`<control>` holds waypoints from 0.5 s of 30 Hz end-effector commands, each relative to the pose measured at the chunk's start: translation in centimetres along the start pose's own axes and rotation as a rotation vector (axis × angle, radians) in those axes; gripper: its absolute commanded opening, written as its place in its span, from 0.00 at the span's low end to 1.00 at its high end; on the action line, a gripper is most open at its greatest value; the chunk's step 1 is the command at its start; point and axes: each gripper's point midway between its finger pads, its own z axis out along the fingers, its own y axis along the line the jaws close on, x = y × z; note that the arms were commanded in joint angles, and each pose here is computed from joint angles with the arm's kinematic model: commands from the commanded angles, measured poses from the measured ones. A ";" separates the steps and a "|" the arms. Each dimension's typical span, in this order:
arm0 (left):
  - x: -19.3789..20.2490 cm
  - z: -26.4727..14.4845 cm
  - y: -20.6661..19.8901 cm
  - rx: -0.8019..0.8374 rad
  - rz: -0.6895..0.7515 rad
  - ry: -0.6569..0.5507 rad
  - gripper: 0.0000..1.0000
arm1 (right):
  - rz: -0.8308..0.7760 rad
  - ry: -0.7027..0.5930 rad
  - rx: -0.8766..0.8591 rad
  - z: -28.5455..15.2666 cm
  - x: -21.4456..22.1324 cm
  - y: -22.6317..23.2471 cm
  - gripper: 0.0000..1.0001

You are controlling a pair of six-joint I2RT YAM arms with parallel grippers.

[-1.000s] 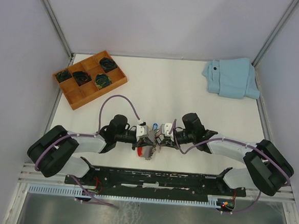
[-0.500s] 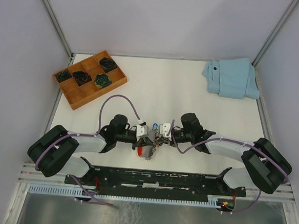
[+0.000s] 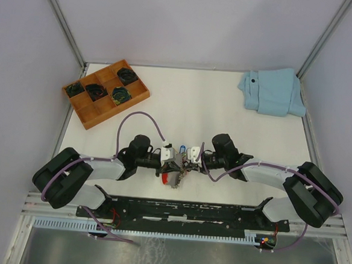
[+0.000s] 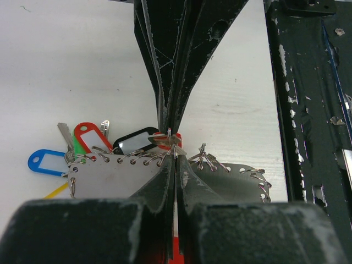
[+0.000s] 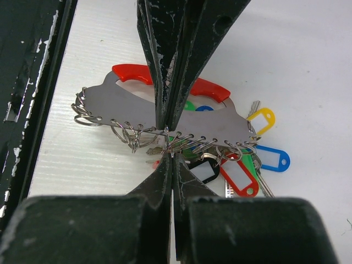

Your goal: Put the keys on the keyring

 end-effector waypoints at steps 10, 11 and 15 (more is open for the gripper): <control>-1.9 0.3 0.9 -0.001 0.086 -0.043 0.03 | -0.057 -0.058 -0.002 -0.1 -2.1 -0.4 0.01; -1.9 0.3 0.9 -0.003 0.087 -0.043 0.03 | -0.056 -0.059 -0.005 -0.2 -2.1 -0.3 0.01; -1.9 0.3 0.9 -0.004 0.088 -0.044 0.03 | -0.053 -0.059 -0.010 -0.2 -2.1 -0.2 0.01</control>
